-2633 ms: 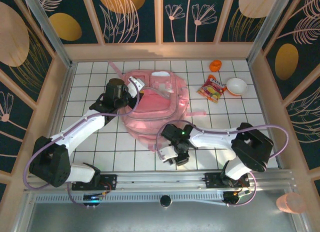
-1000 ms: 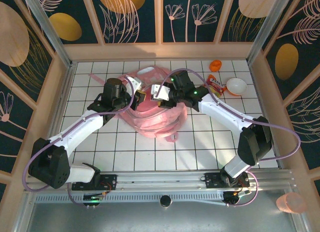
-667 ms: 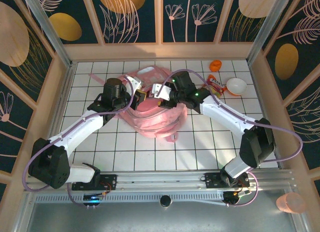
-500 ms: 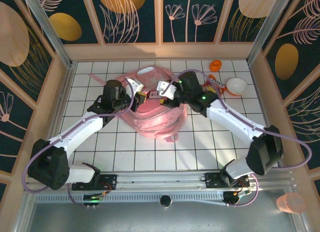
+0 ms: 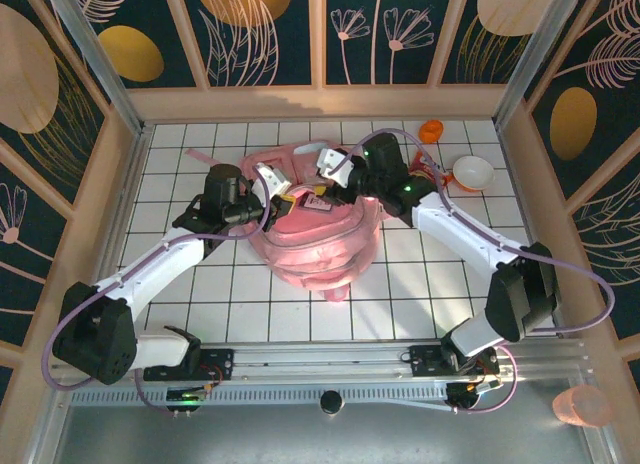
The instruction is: Pack the student bag
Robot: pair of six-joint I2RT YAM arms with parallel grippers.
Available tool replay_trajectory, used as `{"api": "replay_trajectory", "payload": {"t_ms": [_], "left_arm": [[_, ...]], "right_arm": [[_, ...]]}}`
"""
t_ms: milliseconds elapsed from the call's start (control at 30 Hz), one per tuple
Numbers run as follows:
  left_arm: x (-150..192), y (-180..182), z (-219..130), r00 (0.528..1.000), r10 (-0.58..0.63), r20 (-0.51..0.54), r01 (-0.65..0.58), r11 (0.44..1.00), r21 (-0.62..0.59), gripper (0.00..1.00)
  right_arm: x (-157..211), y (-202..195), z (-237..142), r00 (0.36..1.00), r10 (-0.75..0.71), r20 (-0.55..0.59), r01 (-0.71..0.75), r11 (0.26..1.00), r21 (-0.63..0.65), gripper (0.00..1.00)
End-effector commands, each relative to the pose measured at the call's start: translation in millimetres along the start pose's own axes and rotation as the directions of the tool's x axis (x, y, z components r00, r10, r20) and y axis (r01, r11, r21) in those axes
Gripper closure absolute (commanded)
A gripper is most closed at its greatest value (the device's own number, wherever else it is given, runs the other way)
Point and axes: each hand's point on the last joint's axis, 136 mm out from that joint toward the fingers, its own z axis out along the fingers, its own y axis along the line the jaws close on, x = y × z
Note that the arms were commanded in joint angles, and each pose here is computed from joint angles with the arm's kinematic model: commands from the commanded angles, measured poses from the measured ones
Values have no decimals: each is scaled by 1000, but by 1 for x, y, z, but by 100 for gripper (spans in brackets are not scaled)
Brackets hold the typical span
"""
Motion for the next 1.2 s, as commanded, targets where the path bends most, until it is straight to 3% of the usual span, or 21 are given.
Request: {"api": "replay_trajectory", "payload": {"t_ms": [0, 133, 267, 333, 533, 667, 800, 933, 1033, 1167], "left_arm": [[-53, -15, -9, 978, 94, 187, -105, 993, 52, 92], [-54, -12, -5, 982, 69, 175, -79, 995, 54, 90], [-55, -12, -5, 981, 62, 184, -74, 996, 59, 88], [-54, -10, -5, 982, 57, 180, -67, 997, 49, 87], [-45, -1, 1, 991, 32, 129, -34, 999, 13, 87], [-51, -3, -1, 988, 32, 151, -36, 999, 21, 87], [-54, -5, -2, 986, 33, 160, -39, 999, 33, 87], [-58, -9, -4, 983, 41, 178, -51, 997, 54, 86], [-60, -10, -6, 981, 41, 191, -52, 997, 53, 83], [-56, -12, -6, 983, 24, 181, -36, 997, 64, 76]], "right_arm": [[-15, 3, 11, 998, -34, 60, 37, 998, -49, 37], [-15, 6, 14, 997, -31, 70, 36, 996, -78, 45], [-14, 6, 14, 997, -24, 70, 30, 995, -94, 76], [-15, 4, 11, 997, -17, 82, 26, 995, -100, 84], [-25, 8, -2, 991, 8, 135, 12, 989, -147, 73], [-26, 17, -8, 988, 42, 147, -15, 984, -180, 55], [-21, 20, -4, 987, 68, 145, -40, 982, -185, 47], [-15, 19, 8, 990, 78, 119, -54, 980, -190, 46], [-9, 19, 16, 992, 79, 100, -58, 978, -202, 52], [-13, 16, 14, 990, 68, 123, -41, 976, -212, 75]]}}
